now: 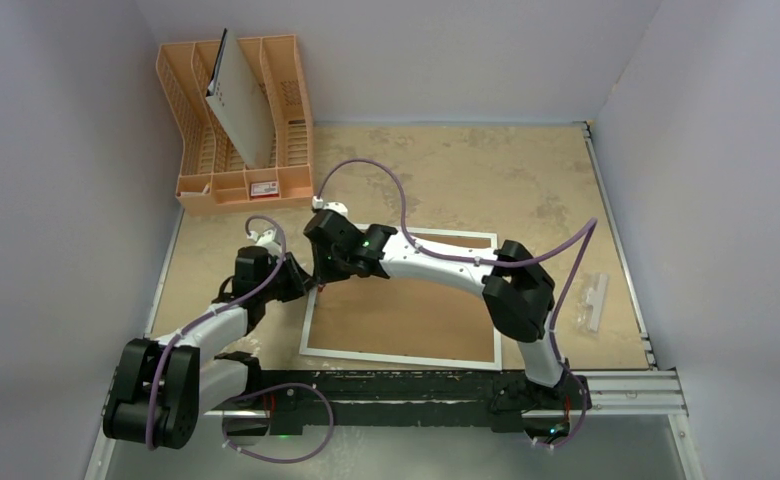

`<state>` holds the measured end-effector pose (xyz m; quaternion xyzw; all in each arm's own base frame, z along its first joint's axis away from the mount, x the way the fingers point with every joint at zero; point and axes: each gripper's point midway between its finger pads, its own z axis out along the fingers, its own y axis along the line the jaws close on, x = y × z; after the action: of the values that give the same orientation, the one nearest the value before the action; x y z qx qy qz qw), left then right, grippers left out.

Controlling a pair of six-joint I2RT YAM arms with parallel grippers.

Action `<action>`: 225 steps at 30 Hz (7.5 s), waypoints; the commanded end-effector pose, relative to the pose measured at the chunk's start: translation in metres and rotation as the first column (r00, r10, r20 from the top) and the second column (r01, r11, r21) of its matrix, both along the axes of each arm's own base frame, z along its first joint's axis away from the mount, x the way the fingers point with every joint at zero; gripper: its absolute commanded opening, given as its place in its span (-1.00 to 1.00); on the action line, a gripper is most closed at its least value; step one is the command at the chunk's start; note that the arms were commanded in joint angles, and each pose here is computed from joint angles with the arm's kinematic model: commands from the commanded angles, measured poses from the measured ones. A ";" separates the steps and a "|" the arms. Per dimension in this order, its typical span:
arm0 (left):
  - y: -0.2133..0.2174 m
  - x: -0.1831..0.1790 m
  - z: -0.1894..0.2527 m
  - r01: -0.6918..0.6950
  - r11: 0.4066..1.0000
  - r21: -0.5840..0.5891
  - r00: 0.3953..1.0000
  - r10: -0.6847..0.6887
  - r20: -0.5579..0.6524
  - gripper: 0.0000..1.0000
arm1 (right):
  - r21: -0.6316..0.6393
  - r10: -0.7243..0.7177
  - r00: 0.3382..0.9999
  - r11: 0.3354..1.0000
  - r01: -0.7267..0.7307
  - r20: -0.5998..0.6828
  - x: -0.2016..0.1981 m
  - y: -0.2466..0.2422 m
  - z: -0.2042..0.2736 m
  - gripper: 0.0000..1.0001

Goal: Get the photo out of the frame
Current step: Release the photo frame item from the photo frame.

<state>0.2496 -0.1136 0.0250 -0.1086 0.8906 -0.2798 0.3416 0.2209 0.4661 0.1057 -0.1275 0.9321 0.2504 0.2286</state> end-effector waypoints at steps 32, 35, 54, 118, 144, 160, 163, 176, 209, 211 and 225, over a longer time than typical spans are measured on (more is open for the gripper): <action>-0.028 -0.022 0.012 0.113 0.986 -0.120 0.992 -0.118 -0.036 -0.70 | 0.309 -0.285 0.953 0.901 0.304 -0.106 0.002 -0.068 -0.003 -1.00; -0.029 -0.022 0.011 0.122 0.985 -0.120 0.991 -0.127 -0.041 -0.69 | 0.342 -0.292 0.950 0.886 0.313 -0.113 0.000 -0.070 -0.007 -1.00; -0.031 -0.018 0.011 0.137 0.984 -0.114 0.989 -0.143 -0.040 -0.63 | 0.482 -0.310 0.931 0.797 0.364 -0.191 -0.036 -0.085 -0.032 -1.00; -0.032 -0.016 0.009 0.149 0.983 -0.111 0.987 -0.154 -0.044 -0.60 | 0.486 -0.374 0.913 0.774 0.405 -0.165 -0.033 -0.086 -0.038 -1.00; -0.032 -0.014 0.010 0.150 0.983 -0.110 0.987 -0.155 -0.042 -0.60 | 0.478 -0.365 0.918 0.785 0.393 -0.155 -0.032 -0.080 -0.038 -1.00; -0.034 -0.022 0.007 0.122 0.981 -0.152 0.990 -0.131 -0.051 -0.60 | 0.367 -0.387 0.921 0.851 0.376 -0.046 -0.044 -0.068 -0.029 -1.00; -0.035 -0.023 0.006 0.116 0.979 -0.167 0.991 -0.126 -0.050 -0.60 | 0.338 -0.398 0.917 0.865 0.371 0.013 -0.047 -0.062 -0.017 -1.00; -0.038 -0.025 0.008 0.120 0.974 -0.189 0.991 -0.129 -0.035 -0.61 | 0.190 -0.314 0.930 0.941 0.279 0.191 -0.063 -0.003 0.014 -1.00; -0.029 -0.009 0.015 0.113 0.988 -0.109 0.993 -0.116 -0.019 -0.59 | 0.287 -0.463 0.858 0.872 0.397 0.220 0.016 -0.084 0.063 -1.00; -0.031 -0.009 0.017 0.121 0.986 -0.113 0.992 -0.123 -0.010 -0.55 | 0.359 -0.454 0.874 0.856 0.373 0.175 0.027 -0.090 0.062 -1.00; -0.039 0.018 0.037 0.177 0.978 -0.112 0.983 -0.170 0.065 -0.32 | 0.617 -0.366 0.930 0.742 0.264 0.043 0.076 -0.102 0.046 -1.00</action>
<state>0.2411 -0.1438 0.0338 -0.0822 0.8882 -0.3475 0.2890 0.2917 0.3417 0.1197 0.1177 0.8368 0.3892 0.3667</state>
